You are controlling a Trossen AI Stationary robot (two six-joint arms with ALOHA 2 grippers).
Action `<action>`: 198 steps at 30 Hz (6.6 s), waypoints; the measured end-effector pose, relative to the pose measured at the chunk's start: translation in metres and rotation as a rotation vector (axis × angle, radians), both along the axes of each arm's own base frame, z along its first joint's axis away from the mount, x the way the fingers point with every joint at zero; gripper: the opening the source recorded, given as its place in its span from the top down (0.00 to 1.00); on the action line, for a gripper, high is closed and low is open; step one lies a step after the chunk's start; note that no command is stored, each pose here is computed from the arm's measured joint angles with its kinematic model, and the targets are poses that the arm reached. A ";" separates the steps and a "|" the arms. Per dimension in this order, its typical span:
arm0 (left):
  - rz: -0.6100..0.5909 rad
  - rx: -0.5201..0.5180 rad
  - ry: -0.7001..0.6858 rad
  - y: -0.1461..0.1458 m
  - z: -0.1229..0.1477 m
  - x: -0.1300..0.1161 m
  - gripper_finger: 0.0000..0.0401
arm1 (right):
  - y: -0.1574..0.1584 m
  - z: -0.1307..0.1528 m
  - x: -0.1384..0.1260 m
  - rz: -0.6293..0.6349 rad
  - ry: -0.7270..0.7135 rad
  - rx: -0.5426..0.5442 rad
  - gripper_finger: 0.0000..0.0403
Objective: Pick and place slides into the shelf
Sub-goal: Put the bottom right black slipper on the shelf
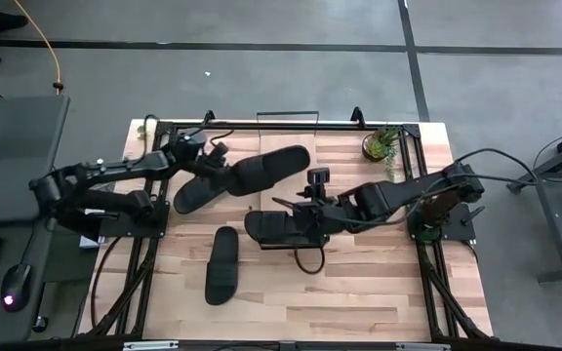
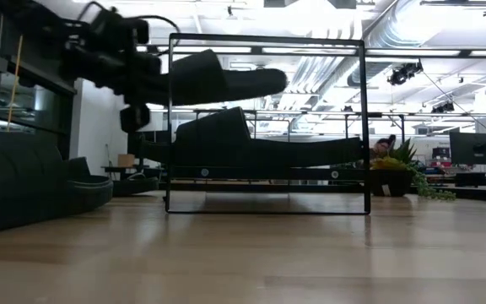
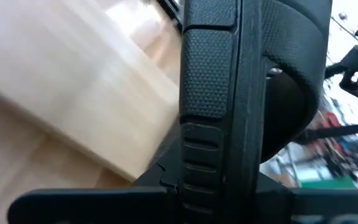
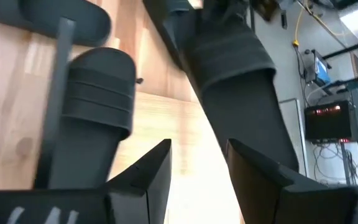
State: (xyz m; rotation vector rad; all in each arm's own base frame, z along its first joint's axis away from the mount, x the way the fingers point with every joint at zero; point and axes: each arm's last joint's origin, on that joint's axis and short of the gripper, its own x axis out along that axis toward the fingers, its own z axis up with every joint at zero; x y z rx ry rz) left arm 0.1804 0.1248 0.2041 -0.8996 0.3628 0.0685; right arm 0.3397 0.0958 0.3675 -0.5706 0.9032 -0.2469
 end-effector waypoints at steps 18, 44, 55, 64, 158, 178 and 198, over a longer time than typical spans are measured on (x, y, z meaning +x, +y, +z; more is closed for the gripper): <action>-0.115 -0.144 0.149 0.031 -0.050 0.041 0.92 | 0.037 -0.001 -0.015 0.049 -0.014 -0.013 0.64; -0.210 -0.131 0.165 -0.005 -0.066 0.078 0.92 | 0.034 0.000 -0.013 0.029 -0.036 -0.008 0.64; -0.193 -0.131 0.173 -0.005 -0.066 0.078 0.92 | 0.034 0.000 -0.013 0.028 -0.040 -0.006 0.64; -0.199 -0.159 0.203 -0.006 -0.069 0.076 0.92 | 0.035 0.000 -0.012 0.028 -0.042 -0.005 0.64; 0.068 0.463 -0.085 -0.047 0.084 -0.056 0.35 | -0.155 -0.117 0.105 -0.425 -0.041 0.521 0.64; 0.147 0.560 0.109 -0.051 0.073 -0.069 0.35 | -0.151 -0.142 0.091 -0.391 0.253 0.574 0.64; 0.215 0.605 0.170 -0.048 0.071 -0.070 0.35 | -0.165 -0.122 0.116 -0.294 -0.032 0.559 0.64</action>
